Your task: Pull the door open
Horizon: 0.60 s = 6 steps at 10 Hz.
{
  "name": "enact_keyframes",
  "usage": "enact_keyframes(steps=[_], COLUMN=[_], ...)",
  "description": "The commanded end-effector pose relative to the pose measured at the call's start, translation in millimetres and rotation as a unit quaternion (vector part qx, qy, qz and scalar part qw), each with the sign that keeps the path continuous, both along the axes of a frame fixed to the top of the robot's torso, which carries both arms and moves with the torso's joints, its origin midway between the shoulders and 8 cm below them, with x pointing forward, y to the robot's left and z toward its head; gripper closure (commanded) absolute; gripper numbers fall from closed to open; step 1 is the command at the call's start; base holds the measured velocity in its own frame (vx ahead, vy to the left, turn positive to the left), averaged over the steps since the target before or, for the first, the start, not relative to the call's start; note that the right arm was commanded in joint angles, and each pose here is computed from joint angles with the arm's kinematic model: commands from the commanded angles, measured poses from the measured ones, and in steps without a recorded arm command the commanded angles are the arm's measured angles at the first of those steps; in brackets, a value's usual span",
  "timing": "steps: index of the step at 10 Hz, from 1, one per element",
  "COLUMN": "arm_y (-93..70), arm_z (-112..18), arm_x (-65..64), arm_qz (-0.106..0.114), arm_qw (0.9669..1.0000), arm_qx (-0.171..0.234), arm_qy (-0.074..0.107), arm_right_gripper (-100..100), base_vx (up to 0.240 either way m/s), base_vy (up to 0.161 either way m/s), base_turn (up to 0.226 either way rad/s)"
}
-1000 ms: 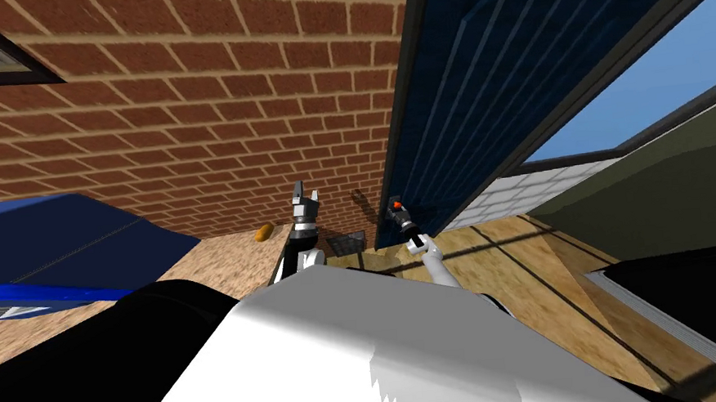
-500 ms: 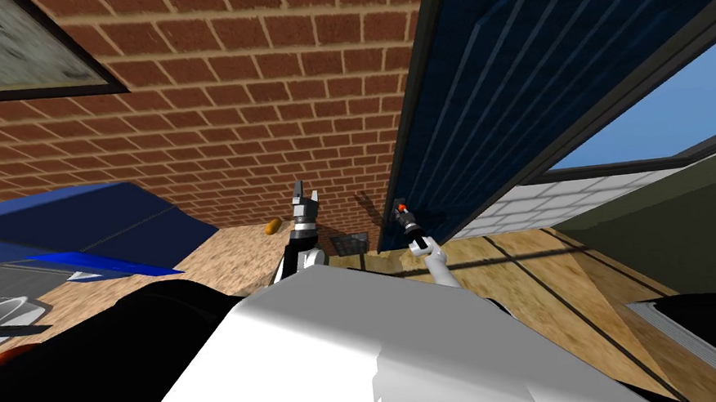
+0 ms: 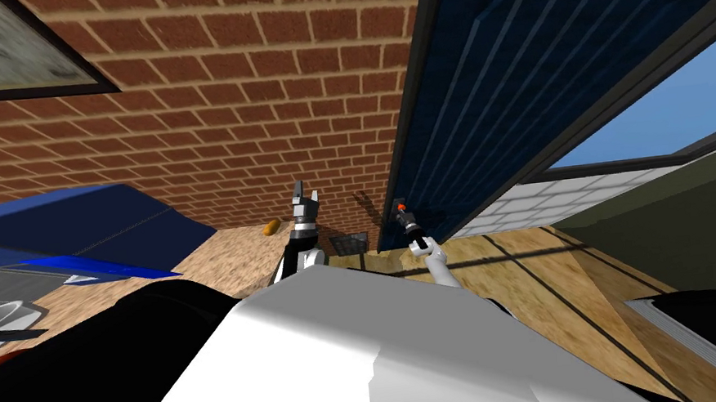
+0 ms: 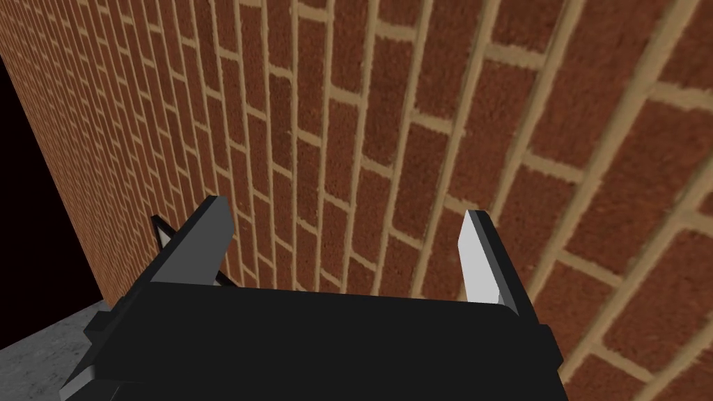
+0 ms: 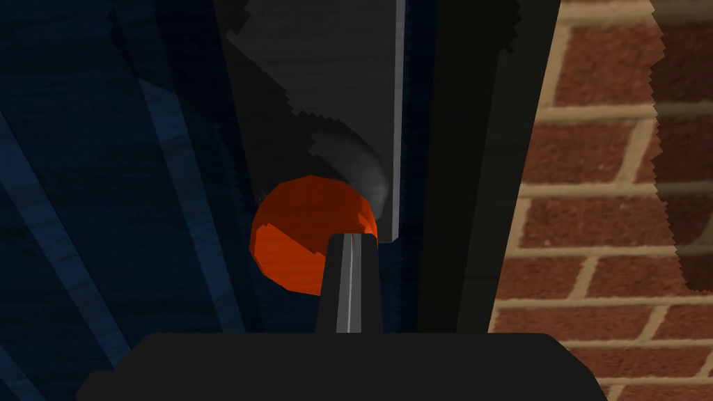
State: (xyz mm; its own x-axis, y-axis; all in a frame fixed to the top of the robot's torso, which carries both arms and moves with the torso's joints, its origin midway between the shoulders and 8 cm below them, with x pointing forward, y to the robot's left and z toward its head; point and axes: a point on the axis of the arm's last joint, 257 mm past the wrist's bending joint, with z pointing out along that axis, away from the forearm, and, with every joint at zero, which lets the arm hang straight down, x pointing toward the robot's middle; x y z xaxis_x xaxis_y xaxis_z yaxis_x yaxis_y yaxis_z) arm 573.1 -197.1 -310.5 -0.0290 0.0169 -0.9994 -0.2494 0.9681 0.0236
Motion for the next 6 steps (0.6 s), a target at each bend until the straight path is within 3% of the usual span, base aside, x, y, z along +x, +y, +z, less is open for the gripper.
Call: enact_keyframes(steps=[1,6], arm_y=[0.2,0.9], arm_z=[3.2,13.0], arm_x=[1.1,4.2], arm_qz=[0.002,0.008], arm_qw=[1.0,0.9999], arm_qx=[-0.002,-0.007], arm_qy=[-0.003,-0.013], arm_right_gripper=[-100,-100], base_vx=[-0.133,-0.191], base_vy=[-0.026,-0.064], base_turn=[-0.026,-0.031])
